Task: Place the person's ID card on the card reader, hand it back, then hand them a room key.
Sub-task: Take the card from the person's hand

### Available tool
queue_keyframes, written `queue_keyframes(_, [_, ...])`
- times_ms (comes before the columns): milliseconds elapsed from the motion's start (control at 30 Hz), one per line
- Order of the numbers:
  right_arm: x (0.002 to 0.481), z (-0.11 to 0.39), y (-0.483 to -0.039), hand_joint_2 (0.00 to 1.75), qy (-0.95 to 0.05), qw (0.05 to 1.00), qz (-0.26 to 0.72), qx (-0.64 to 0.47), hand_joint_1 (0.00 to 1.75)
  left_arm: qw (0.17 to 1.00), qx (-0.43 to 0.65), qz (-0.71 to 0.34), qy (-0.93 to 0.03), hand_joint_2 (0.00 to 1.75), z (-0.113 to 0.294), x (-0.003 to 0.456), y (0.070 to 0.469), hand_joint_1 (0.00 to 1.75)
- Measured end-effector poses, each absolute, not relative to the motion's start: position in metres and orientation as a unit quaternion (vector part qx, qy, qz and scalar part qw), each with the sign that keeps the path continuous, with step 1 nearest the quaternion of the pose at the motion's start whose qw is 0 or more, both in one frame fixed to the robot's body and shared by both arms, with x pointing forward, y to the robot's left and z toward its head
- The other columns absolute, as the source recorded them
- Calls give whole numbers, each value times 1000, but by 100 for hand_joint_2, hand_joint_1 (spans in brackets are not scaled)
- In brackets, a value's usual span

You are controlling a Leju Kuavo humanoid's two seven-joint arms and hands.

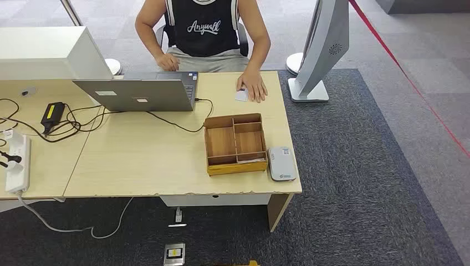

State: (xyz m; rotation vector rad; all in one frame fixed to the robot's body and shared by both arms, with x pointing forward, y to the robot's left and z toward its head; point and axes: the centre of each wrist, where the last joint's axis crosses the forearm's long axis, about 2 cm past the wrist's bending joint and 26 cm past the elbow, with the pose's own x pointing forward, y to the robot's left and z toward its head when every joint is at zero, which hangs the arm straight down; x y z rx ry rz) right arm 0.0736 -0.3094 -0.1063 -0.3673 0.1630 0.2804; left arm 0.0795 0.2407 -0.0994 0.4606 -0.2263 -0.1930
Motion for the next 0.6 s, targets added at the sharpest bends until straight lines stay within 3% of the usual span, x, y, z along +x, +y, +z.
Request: queue_keyframes(600, [74,-106,-308,0,73,967,147,-195,0,966,222,-77,-106,0,-99,80,239,0])
